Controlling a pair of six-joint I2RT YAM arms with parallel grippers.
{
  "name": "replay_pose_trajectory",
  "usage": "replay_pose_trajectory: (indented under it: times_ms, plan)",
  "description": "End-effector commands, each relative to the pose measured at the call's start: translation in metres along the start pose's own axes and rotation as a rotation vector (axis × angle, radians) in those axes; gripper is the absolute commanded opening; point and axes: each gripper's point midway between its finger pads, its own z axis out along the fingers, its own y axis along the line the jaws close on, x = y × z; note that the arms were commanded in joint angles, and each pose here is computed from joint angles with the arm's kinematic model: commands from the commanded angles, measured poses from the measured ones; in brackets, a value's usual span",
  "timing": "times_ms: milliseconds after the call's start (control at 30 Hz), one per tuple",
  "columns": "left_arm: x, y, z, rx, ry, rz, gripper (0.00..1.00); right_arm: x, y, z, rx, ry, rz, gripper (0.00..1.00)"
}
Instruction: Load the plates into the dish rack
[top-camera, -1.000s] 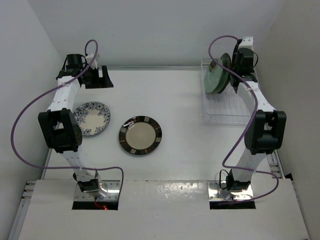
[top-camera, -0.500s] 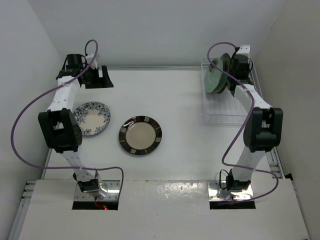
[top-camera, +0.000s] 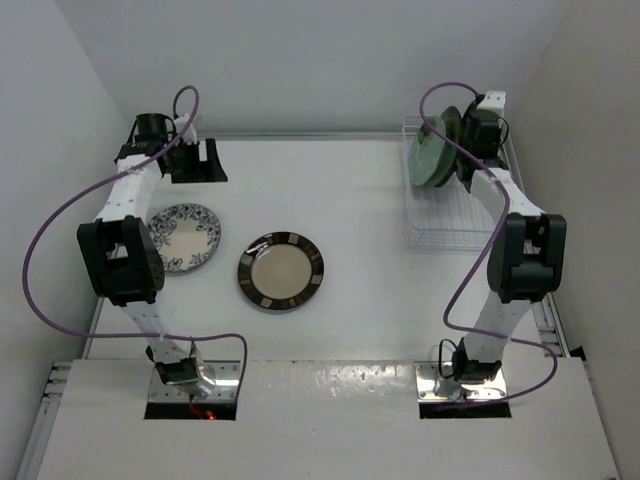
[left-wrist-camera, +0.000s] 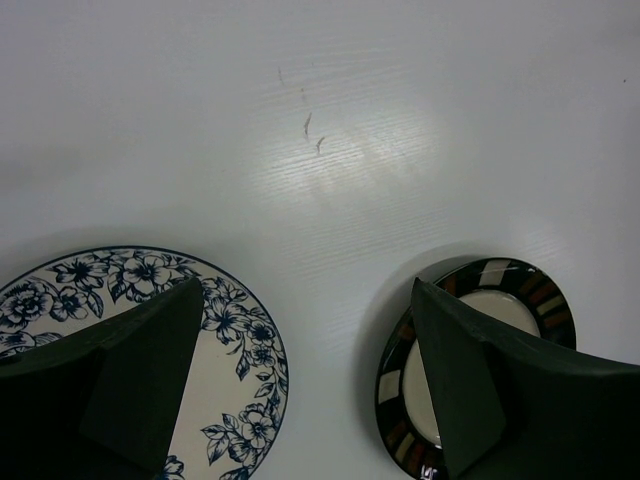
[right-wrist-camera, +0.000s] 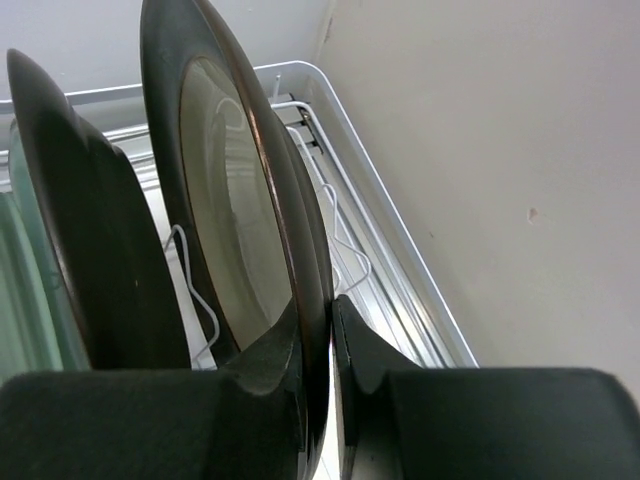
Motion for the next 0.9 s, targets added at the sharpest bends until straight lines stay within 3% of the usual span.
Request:
replay_pose_trajectory:
  times_ms: [0, 33, 100, 200, 433, 567, 700, 800, 867]
  plan:
    - [-0.009, -0.007, -0.014, -0.003, -0.037, 0.04, 0.9, -0.031, 0.02, 0.006, -0.089, -0.087, 0.104, 0.13]
    - [-0.009, -0.007, -0.014, -0.003, -0.037, 0.04, 0.9, -0.03, 0.022, 0.006, -0.091, -0.086, 0.112, 0.14]
    - [-0.009, -0.007, -0.014, -0.003, -0.037, 0.04, 0.9, -0.031, 0.025, 0.004, -0.109, -0.09, 0.12, 0.27]
    - [-0.009, -0.007, -0.014, -0.003, -0.037, 0.04, 0.9, -0.031, 0.027, 0.0, -0.127, -0.096, 0.127, 0.36]
    - [-0.01, -0.009, -0.014, 0.006, -0.038, 0.04, 0.9, -0.045, 0.015, -0.008, -0.102, -0.132, 0.133, 0.42]
    - [0.002, -0.013, -0.01, -0.001, 0.006, 0.068, 0.9, -0.059, 0.0, -0.018, -0.057, -0.165, 0.153, 0.62]
    - [0.037, -0.03, -0.002, -0.011, 0.161, 0.282, 0.88, -0.087, -0.029, -0.037, 0.025, -0.207, 0.207, 0.83]
    - [0.079, -0.042, 0.004, -0.005, 0.311, 0.398, 0.75, -0.104, -0.043, -0.054, 0.04, -0.23, 0.234, 0.94]
    - [0.109, -0.041, 0.01, 0.003, 0.407, 0.399, 0.56, -0.115, -0.048, -0.067, 0.015, -0.24, 0.252, 0.99]
